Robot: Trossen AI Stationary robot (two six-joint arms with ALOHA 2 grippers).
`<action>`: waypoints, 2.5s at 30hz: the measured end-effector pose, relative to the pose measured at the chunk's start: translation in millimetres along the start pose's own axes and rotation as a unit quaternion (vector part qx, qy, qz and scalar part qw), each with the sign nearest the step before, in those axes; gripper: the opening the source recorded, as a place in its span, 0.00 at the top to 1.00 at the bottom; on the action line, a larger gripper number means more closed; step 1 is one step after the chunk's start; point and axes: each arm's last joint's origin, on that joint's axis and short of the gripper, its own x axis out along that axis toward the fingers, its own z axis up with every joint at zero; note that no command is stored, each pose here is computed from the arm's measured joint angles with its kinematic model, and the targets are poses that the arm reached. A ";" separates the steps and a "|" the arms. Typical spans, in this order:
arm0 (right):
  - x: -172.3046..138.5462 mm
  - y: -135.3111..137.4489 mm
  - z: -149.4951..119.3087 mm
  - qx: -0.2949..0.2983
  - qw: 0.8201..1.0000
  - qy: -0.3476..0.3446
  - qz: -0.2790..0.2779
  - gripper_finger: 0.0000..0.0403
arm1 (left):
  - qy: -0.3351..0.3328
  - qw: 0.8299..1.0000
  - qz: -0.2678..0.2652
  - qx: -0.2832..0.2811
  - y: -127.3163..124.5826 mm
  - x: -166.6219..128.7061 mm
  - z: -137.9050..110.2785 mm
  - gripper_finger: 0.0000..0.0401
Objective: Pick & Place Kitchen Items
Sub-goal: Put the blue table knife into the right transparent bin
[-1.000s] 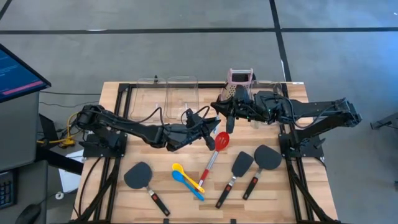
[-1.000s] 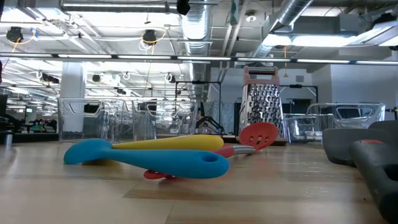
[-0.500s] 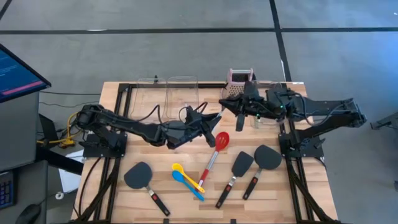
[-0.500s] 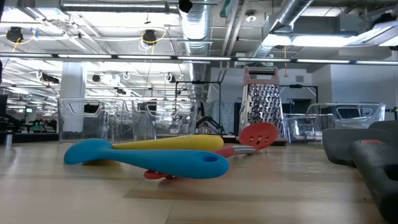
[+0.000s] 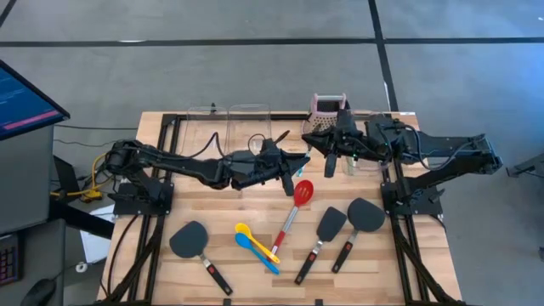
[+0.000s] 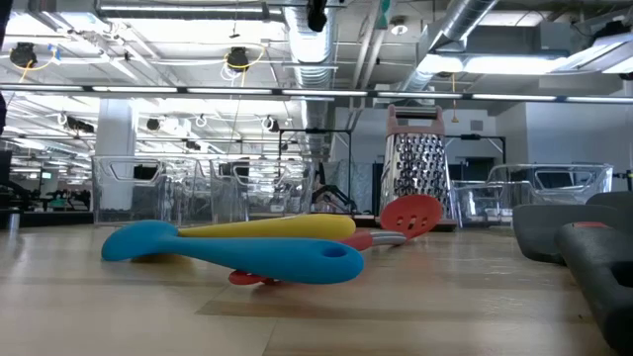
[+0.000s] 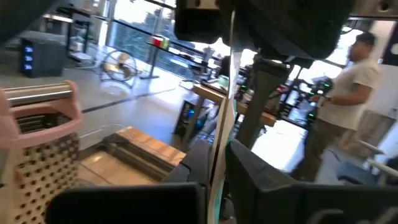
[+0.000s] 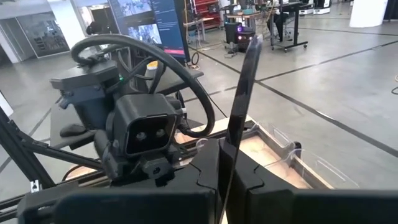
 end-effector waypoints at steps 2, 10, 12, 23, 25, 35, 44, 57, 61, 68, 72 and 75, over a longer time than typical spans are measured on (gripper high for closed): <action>0.1 -1.8 0.8 0.001 1.000 -0.002 -0.003 1.00 | 0.001 1.000 -0.010 -0.001 2.4 1.5 1.2 0.98; -1.0 -9.8 1.5 0.000 1.000 0.004 -0.018 1.00 | 0.000 1.000 -0.010 0.000 3.4 2.3 1.1 0.91; -1.0 -10.1 1.8 0.000 1.000 0.003 -0.018 1.00 | -0.002 1.000 -0.008 -0.002 3.5 2.3 1.5 0.88; -1.1 -10.7 0.8 -0.005 1.000 0.009 -0.020 1.00 | 0.020 0.996 -0.083 -0.018 8.3 5.9 4.5 0.70; -0.9 -10.0 1.0 -0.003 1.000 0.009 -0.010 1.00 | 0.023 0.996 -0.084 -0.032 13.0 7.9 5.4 0.68; -0.9 -8.8 1.0 -0.002 1.000 0.012 0.010 1.00 | 0.034 0.994 -0.102 -0.033 26.7 12.9 7.2 0.68; -4.9 -11.7 2.0 -0.003 1.000 0.016 0.011 1.00 | 0.030 0.995 -0.091 -0.019 27.7 13.0 7.2 0.68; -37.8 -50.0 8.8 -0.009 0.997 0.042 -0.063 1.00 | 0.028 0.994 -0.103 -0.020 27.4 13.1 8.1 0.68; -53.5 -65.2 7.1 -0.009 0.993 0.067 -0.102 1.00 | 0.028 0.994 -0.104 -0.020 27.4 13.1 8.2 0.68; -79.2 -92.8 -0.2 0.000 0.975 0.123 -0.188 1.00 | 0.028 0.994 -0.105 -0.020 27.2 13.1 8.3 0.68; -85.9 -108.0 -6.2 0.013 0.958 0.159 -0.240 1.00 | 0.028 0.994 -0.106 -0.020 27.0 13.0 8.2 0.68; -84.8 -119.6 -11.1 0.023 0.942 0.190 -0.275 1.00 | 0.028 0.994 -0.108 -0.020 25.8 12.6 7.9 0.68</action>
